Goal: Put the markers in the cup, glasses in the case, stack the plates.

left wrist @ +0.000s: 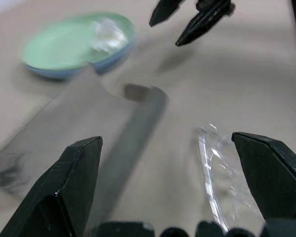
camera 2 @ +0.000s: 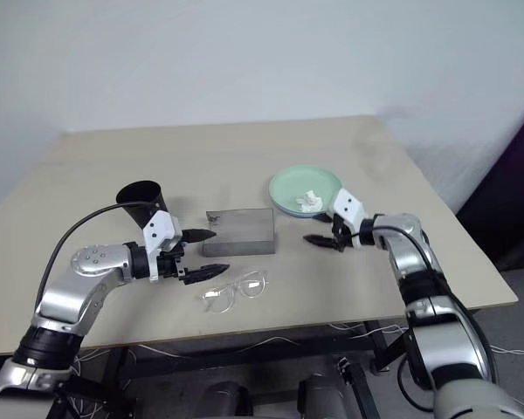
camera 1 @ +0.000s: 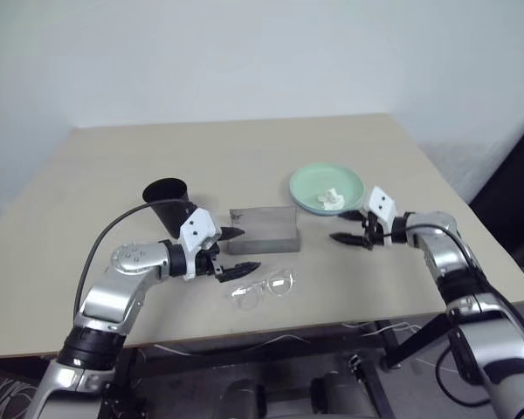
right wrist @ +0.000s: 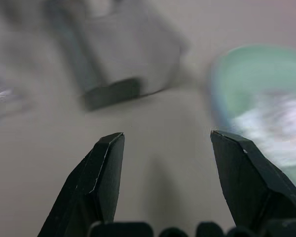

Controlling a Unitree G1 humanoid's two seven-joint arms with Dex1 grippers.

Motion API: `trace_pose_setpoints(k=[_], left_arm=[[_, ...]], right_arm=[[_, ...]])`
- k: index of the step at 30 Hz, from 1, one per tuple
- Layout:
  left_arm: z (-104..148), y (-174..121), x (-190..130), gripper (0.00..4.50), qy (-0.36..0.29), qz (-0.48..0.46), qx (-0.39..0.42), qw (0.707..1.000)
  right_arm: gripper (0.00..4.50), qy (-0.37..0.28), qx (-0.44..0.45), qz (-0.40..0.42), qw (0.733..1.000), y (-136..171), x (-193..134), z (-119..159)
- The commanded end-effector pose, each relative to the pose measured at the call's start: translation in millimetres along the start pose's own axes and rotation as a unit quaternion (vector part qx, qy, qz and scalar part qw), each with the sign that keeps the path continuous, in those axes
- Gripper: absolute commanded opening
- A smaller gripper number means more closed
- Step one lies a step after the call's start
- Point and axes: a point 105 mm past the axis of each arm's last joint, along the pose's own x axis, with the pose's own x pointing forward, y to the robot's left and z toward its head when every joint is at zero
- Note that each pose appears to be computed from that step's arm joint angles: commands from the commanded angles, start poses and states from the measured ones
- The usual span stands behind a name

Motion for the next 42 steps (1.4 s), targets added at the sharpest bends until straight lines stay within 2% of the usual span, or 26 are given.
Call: trace_pose_setpoints(k=[1,7,11,26,27,29,34,42], left_arm=[[7,-7,0,4.50,0.030,-0.072,0.012,0.997],[-9,-9,4,4.50,0.106,-0.129,0.020,0.986],[-16,-8,6,4.50,0.130,-0.146,0.020,0.981],[-21,-8,22,4.50,0.123,-0.145,0.010,0.982],[-21,-6,23,4.09,0.121,-0.139,0.011,0.983],[-20,-4,25,3.61,0.114,-0.129,0.010,0.985],[-18,-6,24,1.88,0.109,-0.133,0.008,0.985],[-22,-7,24,1.88,0.107,-0.123,0.007,0.987]], right_arm=[[3.02,-0.040,-0.021,0.036,0.998,15,-2,26],[3.02,-0.051,-0.004,0.046,0.998,33,3,25],[3.02,-0.058,0.001,0.034,0.998,35,6,26],[3.02,-0.069,0.019,0.008,0.997,45,4,20],[3.06,-0.069,0.020,0.008,0.997,45,5,20],[3.06,-0.068,0.020,0.008,0.997,46,5,20],[3.06,-0.066,0.018,0.011,0.998,47,6,20],[3.06,-0.065,0.017,0.019,0.998,47,7,20]])
